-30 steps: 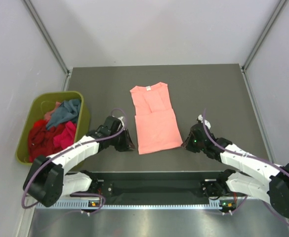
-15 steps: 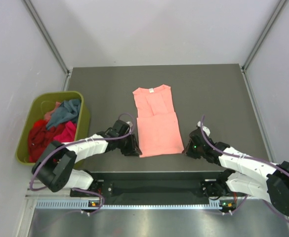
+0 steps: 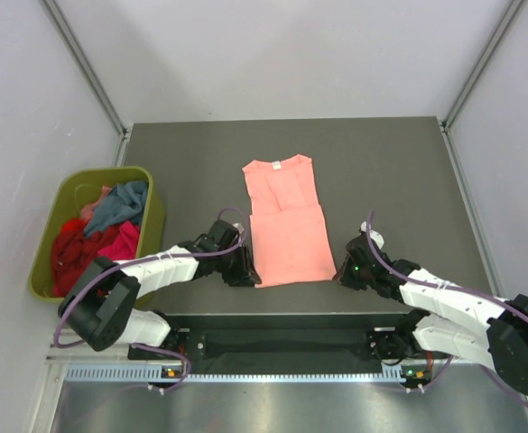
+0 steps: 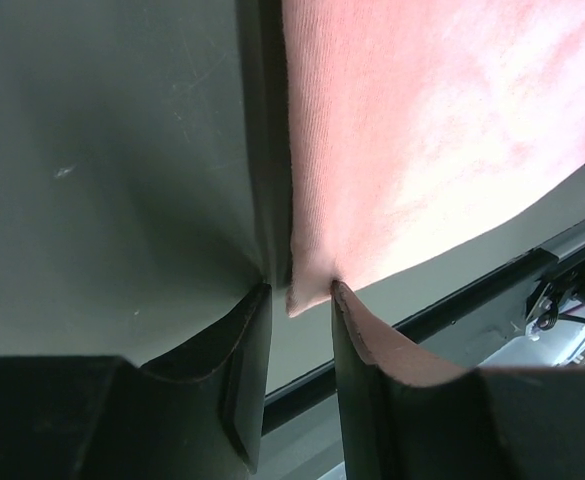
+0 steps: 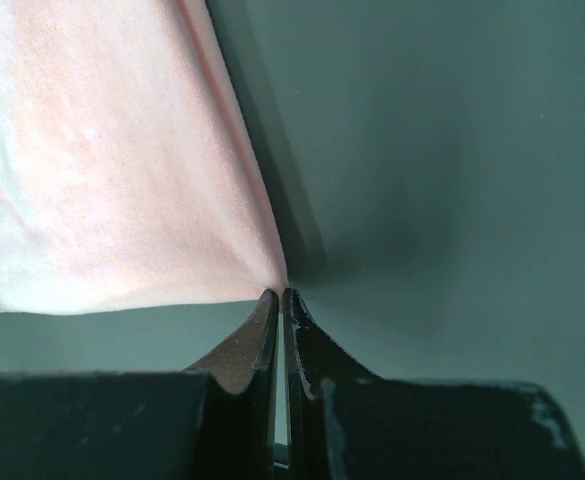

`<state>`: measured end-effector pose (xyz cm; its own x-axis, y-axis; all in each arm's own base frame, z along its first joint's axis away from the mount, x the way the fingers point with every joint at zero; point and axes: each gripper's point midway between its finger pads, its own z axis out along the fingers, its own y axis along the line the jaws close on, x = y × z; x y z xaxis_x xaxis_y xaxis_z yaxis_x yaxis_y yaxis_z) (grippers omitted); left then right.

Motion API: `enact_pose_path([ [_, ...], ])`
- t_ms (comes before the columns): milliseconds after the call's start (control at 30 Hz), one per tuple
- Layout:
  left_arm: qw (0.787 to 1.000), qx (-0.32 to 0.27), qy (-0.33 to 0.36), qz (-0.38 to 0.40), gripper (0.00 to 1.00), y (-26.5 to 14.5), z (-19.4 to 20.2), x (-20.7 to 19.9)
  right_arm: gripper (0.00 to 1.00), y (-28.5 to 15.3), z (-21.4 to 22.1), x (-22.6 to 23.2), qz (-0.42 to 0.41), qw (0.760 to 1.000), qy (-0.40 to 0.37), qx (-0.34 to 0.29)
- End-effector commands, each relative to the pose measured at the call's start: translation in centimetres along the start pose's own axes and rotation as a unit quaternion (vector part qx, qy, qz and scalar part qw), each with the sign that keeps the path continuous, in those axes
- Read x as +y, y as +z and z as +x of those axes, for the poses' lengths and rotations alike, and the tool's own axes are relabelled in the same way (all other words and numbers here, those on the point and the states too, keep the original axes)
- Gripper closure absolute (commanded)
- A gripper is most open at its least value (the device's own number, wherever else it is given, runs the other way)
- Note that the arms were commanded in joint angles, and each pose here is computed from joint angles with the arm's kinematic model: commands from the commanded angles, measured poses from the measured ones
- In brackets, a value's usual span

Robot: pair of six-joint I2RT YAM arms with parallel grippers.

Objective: Fold and stack the t-shirts
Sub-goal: Fold the tshirt

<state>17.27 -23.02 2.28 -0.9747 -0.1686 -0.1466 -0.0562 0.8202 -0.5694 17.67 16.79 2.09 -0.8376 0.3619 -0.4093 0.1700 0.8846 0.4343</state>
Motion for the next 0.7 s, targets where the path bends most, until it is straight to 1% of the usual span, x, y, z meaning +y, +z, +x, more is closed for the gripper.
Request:
enact_pose_path([
  [0, 1.000, -0.004, 0.006, -0.003, 0.64, 0.1, -0.1, -0.1, 1.00, 0.0, -0.1, 0.2, -0.007, 1.000, -0.003, -0.012],
  [33, 1.000, 0.000, 0.005, -0.003, 0.65, 0.2, 0.0, -0.1, 1.00, -0.1, -0.1, 0.2, -0.007, 1.000, -0.003, -0.012],
  [100, 1.000, 0.004, 0.007, 0.002, 0.74, 0.4, 0.2, -0.2, 1.00, -0.1, -0.2, 0.1, -0.006, 1.000, -0.001, -0.014],
  [133, 1.000, 0.008, 0.006, 0.005, 0.83, 0.4, 0.4, -0.4, 1.00, -0.1, -0.2, 0.2, -0.007, 1.000, -0.001, -0.013],
  [167, 1.000, 0.014, 0.005, 0.010, 1.00, 0.4, 0.6, -0.6, 1.00, -0.2, -0.2, 0.1, -0.004, 1.000, -0.001, -0.014],
  [233, 1.000, 0.016, 0.006, 0.007, 1.00, -0.2, 0.9, -1.0, 1.00, -0.7, -0.8, 0.3, 0.000, 1.000, -0.002, -0.026],
  [267, 1.000, 0.002, 0.011, -0.002, 1.00, -0.6, 0.4, -1.2, 1.00, -1.1, -0.5, 0.0, 0.010, 1.000, -0.008, -0.021],
  [367, 0.999, -0.011, 0.032, -0.019, 1.00, -2.4, 0.8, -1.9, 1.00, -2.5, -1.6, 0.5, 0.007, 0.999, -0.006, -0.047],
  [400, 0.999, -0.029, 0.038, -0.024, 1.00, -3.1, 0.2, -2.5, 1.00, -3.3, -1.6, 0.6, 0.002, 0.999, -0.008, -0.051],
  [500, 0.997, -0.047, 0.050, -0.022, 1.00, -5.1, 0.2, -3.9, 1.00, -4.7, -1.9, 1.3, -0.018, 0.998, 0.000, -0.063],
  [667, 0.997, -0.049, 0.064, -0.017, 1.00, -6.7, 1.2, -5.2, 1.00, -6.5, -1.9, 2.4, -0.052, 0.996, 0.007, -0.073],
])
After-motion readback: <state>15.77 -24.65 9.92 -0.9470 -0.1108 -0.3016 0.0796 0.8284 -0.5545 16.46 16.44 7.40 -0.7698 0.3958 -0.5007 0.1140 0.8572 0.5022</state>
